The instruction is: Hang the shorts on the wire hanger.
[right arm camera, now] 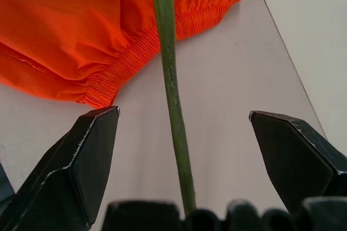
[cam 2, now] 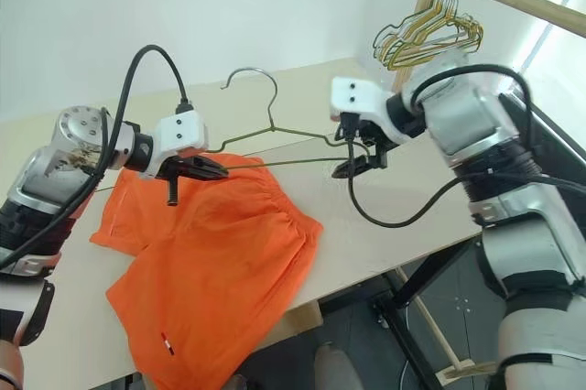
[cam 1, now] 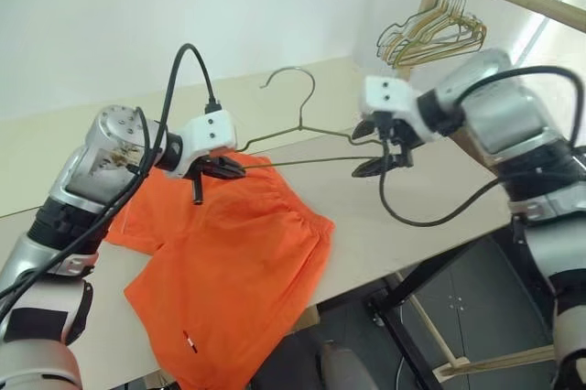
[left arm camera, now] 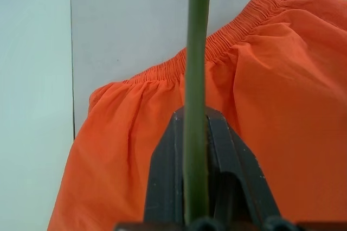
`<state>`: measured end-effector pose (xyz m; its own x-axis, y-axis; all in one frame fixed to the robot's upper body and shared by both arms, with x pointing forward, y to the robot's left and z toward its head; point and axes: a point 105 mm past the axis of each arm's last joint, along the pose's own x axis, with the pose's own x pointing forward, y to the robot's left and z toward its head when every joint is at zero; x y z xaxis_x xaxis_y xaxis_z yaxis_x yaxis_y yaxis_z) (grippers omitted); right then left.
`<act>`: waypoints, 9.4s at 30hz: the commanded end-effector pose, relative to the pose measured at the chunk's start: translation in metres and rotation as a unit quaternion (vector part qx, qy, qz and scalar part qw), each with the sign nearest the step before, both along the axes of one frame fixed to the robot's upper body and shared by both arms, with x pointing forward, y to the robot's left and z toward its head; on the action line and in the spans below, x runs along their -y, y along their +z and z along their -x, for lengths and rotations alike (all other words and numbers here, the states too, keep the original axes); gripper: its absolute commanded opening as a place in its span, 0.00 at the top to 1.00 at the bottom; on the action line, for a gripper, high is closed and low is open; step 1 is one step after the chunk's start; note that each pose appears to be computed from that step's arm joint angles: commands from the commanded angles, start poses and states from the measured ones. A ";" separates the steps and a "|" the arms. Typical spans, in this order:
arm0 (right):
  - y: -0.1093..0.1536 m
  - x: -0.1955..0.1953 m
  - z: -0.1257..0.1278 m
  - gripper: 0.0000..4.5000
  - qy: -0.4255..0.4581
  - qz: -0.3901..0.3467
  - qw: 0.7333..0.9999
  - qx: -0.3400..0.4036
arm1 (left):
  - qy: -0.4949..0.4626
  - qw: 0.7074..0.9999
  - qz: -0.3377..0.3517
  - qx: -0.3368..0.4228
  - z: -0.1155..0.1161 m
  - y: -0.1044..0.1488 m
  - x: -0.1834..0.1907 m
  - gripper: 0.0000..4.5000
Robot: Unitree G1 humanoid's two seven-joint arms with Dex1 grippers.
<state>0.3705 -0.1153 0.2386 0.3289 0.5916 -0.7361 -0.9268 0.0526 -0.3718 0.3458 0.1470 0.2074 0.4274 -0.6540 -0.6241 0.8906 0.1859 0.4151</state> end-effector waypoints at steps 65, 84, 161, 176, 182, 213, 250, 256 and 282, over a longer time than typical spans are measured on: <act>-0.100 0.097 0.085 1.00 -0.309 -0.142 0.778 -0.528 | -0.050 0.970 0.237 -0.002 0.098 0.040 -0.021 0.01; -0.107 0.085 0.077 1.00 -0.301 -0.145 0.763 -0.553 | -0.043 0.969 0.242 -0.009 0.100 0.035 -0.017 0.01; -0.121 -0.006 0.032 1.00 -0.239 -0.234 0.749 -0.572 | -0.041 0.977 0.208 0.008 0.101 0.032 -0.021 0.01; -0.135 -0.030 0.025 1.00 -0.282 -0.298 0.692 -0.594 | -0.036 0.978 0.205 0.012 0.104 0.031 -0.023 0.01; -0.126 -0.035 0.015 1.00 -0.284 -0.372 0.657 -0.591 | -0.036 0.978 0.205 0.014 0.104 0.031 -0.023 0.01; -0.050 -0.024 0.051 1.00 0.055 -0.067 0.992 -0.096 | -0.165 0.982 0.091 -0.022 0.071 0.073 -0.033 0.01; -0.028 -0.031 0.042 1.00 0.023 -0.027 0.996 -0.085 | -0.131 0.986 -0.102 -0.036 0.016 0.006 -0.011 0.93; -0.022 -0.031 0.029 1.00 -0.002 -0.052 0.998 -0.041 | -0.101 0.990 -0.089 -0.039 0.012 0.007 -0.017 1.00; -0.025 0.049 0.073 0.00 -0.116 -0.345 0.930 -0.039 | 0.045 0.996 0.030 -0.072 -0.017 0.018 -0.029 1.00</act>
<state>0.3089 -0.1766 0.1989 0.5099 0.8149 -0.2755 -0.8564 0.5111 -0.0732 0.3600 0.1751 0.2033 0.3440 -0.6429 -0.6843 0.9377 0.2737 0.2143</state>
